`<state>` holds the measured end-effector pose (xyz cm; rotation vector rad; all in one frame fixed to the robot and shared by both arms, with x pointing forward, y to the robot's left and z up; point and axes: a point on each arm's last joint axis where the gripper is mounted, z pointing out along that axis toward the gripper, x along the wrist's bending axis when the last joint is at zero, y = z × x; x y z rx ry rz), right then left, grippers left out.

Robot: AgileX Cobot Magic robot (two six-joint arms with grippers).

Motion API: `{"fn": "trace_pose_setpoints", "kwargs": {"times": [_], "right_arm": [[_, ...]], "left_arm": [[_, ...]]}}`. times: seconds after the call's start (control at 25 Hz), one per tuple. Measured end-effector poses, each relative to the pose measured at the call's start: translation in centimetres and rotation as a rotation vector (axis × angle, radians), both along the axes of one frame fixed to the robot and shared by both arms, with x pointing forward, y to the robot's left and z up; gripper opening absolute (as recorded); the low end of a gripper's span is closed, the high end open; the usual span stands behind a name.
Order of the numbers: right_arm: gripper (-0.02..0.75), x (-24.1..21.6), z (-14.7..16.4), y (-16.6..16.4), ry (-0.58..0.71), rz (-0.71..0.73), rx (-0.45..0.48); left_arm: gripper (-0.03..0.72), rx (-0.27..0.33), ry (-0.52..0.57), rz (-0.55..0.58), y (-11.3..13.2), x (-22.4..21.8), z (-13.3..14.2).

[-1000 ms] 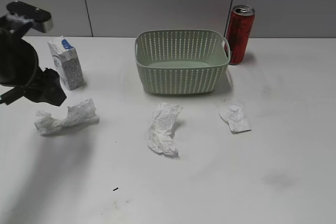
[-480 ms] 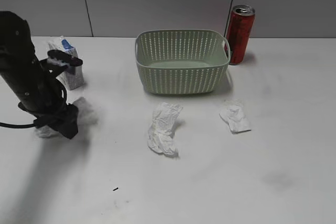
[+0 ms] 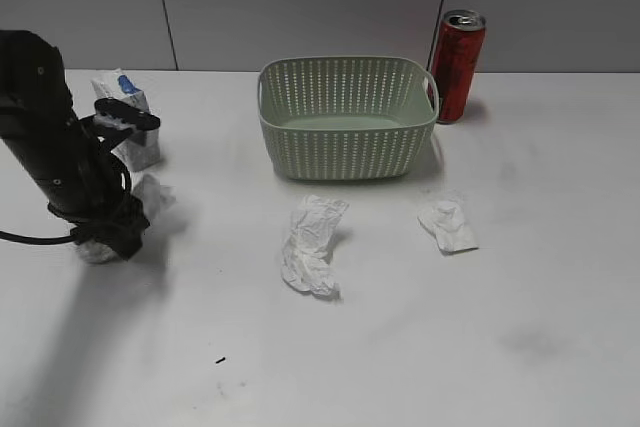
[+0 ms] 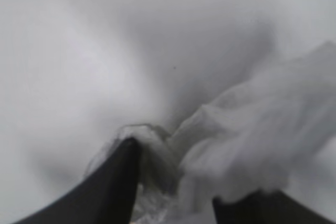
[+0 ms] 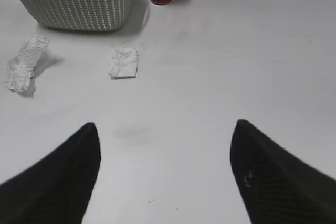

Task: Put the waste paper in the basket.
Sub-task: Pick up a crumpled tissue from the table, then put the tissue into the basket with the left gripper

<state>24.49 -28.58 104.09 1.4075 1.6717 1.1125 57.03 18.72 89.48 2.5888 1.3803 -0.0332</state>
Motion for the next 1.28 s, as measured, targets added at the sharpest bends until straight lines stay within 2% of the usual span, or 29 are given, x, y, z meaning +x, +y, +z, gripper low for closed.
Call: {"fn": "trace_pose_setpoints", "kwargs": {"times": [0.12,0.2,0.24,0.52,0.68,0.84,1.08,1.28], "right_arm": [[0.586,0.0,0.0,0.0,0.000,0.000,0.000],[0.586,0.0,0.0,0.0,0.000,0.000,0.000],[0.586,0.0,0.0,0.0,0.000,0.000,0.000],[0.586,0.0,0.0,0.0,0.000,0.000,0.000],[0.586,0.0,0.0,0.0,0.000,0.000,0.000],[0.586,0.0,0.0,0.0,0.001,0.000,0.000],[0.586,0.0,0.0,0.0,0.001,0.000,0.000],[0.586,0.0,0.0,0.0,0.001,0.000,0.001]], "left_arm": [[0.102,-0.002,-0.017,0.004,0.0,0.2,0.0],[0.027,-0.006,-0.027,0.009,0.0,0.3,0.0],[0.013,-0.008,-0.029,0.013,-0.1,0.3,0.0],[0.002,-0.018,-0.028,0.025,-0.1,0.3,0.1],[0.001,-0.043,-0.082,0.025,-0.2,0.0,2.6],[0.000,-0.107,-0.222,0.004,-1.5,-0.1,7.6],[0.000,-0.225,-0.489,-0.094,-5.9,0.5,15.6],[-0.001,-0.338,-0.760,-0.099,-9.2,1.8,19.5]]}}
